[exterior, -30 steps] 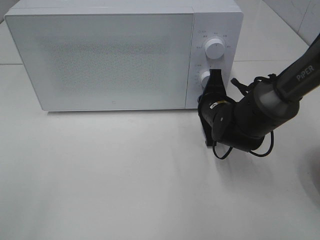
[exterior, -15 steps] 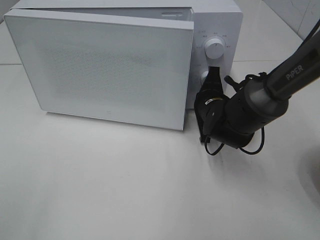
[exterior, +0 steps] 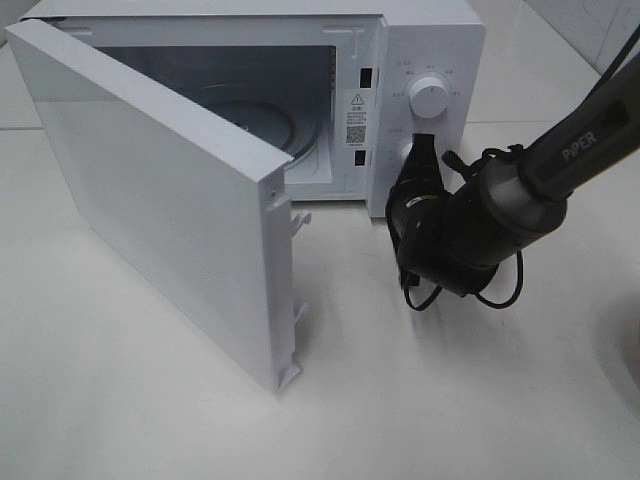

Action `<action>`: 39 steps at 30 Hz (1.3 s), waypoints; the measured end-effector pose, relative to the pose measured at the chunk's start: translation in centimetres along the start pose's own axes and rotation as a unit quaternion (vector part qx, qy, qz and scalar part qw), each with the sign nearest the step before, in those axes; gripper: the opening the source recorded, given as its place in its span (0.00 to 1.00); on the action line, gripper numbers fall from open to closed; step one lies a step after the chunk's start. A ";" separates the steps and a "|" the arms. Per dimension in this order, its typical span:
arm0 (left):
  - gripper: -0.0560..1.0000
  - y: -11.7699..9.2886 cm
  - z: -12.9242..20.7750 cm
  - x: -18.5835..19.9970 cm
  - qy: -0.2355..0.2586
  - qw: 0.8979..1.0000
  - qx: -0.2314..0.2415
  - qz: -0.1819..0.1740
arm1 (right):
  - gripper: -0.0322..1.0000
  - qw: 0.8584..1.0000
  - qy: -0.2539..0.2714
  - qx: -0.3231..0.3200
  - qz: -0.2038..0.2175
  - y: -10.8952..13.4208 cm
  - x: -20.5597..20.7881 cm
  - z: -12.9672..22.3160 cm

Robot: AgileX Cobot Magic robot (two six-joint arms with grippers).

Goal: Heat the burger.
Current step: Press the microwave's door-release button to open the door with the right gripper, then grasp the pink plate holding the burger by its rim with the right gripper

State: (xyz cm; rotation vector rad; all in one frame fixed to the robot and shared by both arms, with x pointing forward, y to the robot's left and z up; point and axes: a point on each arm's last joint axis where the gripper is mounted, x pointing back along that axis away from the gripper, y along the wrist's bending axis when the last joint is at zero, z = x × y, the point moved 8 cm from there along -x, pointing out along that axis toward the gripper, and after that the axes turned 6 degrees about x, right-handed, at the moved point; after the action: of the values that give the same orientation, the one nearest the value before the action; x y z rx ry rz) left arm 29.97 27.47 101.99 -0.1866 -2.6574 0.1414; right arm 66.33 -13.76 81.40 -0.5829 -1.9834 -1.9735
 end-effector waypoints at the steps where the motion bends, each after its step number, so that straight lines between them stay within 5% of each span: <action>1: 0.99 0.0 0.0 0.0 0.000 1.000 0.000 0.000 | 0.05 1.000 0.000 0.002 0.000 0.0 0.0 0.0; 26: 0.99 0.0 0.0 0.0 0.000 1.000 0.000 0.000 | 0.05 0.997 0.042 0.065 0.027 0.8 2.6 -0.4; 36: 0.99 0.0 0.0 0.0 0.000 1.000 0.000 0.000 | 0.05 0.986 0.081 0.132 0.065 -0.1 5.2 -0.7; 39: 0.99 0.0 0.0 0.0 0.000 1.000 0.000 0.000 | 0.05 0.973 0.111 0.184 0.087 -0.6 6.7 -0.6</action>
State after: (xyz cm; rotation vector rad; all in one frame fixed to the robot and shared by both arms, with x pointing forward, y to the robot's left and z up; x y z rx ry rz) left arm 29.97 27.47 101.99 -0.1866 -2.6574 0.1414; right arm 60.09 -13.77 84.01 -0.4088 -2.0097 -1.4484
